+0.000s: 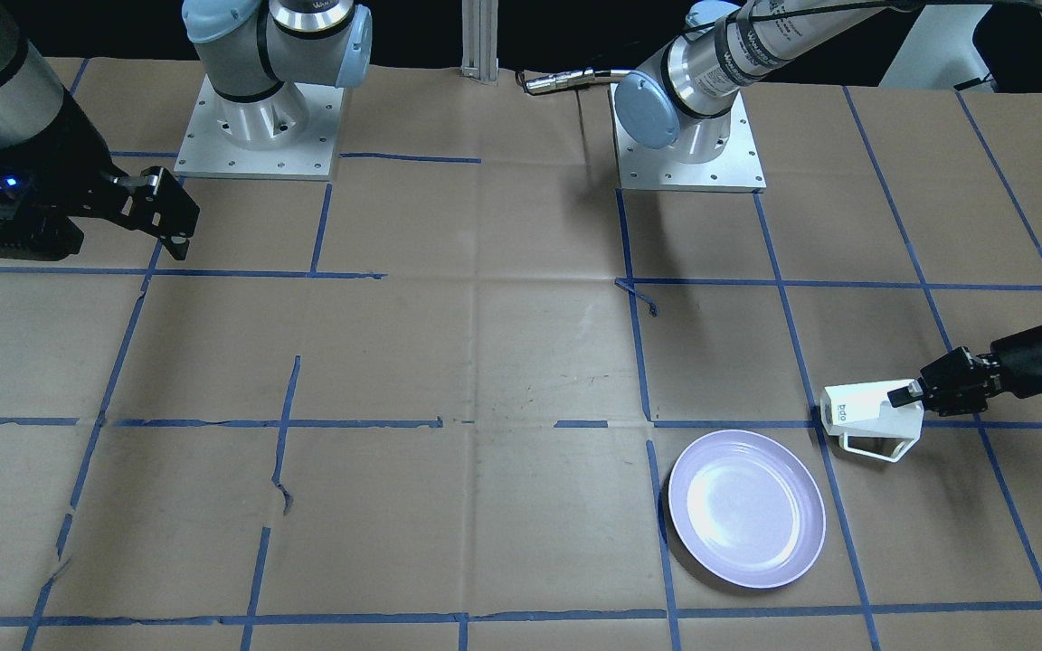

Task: Flip cup and place on plate
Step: 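Lift the mug with the left gripper and turn it upright, then carry the mug over the lavender plate and set it down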

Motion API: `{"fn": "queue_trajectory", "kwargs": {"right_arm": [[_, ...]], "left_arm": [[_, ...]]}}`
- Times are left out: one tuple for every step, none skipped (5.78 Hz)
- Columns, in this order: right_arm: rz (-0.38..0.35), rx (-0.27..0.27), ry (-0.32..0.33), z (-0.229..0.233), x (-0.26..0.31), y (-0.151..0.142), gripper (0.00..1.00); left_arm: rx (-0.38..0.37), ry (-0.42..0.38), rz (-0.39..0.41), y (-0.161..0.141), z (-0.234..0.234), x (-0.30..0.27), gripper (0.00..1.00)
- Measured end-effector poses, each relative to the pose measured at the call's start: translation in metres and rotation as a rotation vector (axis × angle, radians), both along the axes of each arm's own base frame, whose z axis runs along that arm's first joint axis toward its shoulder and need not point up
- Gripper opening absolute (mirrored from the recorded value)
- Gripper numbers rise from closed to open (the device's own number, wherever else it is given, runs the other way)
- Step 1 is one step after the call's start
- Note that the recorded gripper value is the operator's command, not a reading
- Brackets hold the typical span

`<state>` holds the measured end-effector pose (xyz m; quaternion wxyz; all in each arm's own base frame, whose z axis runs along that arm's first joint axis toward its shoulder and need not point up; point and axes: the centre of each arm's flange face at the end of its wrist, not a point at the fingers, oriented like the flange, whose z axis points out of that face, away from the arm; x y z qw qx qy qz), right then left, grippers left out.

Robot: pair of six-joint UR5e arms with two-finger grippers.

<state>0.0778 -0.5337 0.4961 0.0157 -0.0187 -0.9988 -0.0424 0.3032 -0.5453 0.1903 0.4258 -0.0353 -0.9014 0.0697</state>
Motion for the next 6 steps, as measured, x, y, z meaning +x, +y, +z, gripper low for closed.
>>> {"fn": "queue_trajectory", "kwargs": {"right_arm": [[0.000, 0.000, 0.000, 0.000, 0.000, 0.000, 1.00], [0.000, 0.000, 0.000, 0.000, 0.000, 0.000, 1.00], [0.000, 0.000, 0.000, 0.000, 0.000, 0.000, 1.00], [0.000, 0.000, 0.000, 0.000, 0.000, 0.000, 1.00], [0.000, 0.000, 0.000, 0.000, 0.000, 0.000, 1.00], [0.000, 0.000, 0.000, 0.000, 0.000, 0.000, 1.00]], "left_arm": [[0.001, -0.013, 0.011, 0.000, 0.012, -0.002, 0.00], [0.007, -0.037, 0.037, -0.002, 0.035, -0.004, 0.00], [0.015, -0.075, 0.049, -0.011, 0.066, -0.020, 0.00], [0.013, -0.131, 0.032, -0.027, 0.099, -0.057, 0.00], [0.020, -0.234, -0.008, -0.047, 0.125, -0.107, 0.00], [0.027, -0.360, -0.044, -0.067, 0.140, -0.164, 0.00]]}}
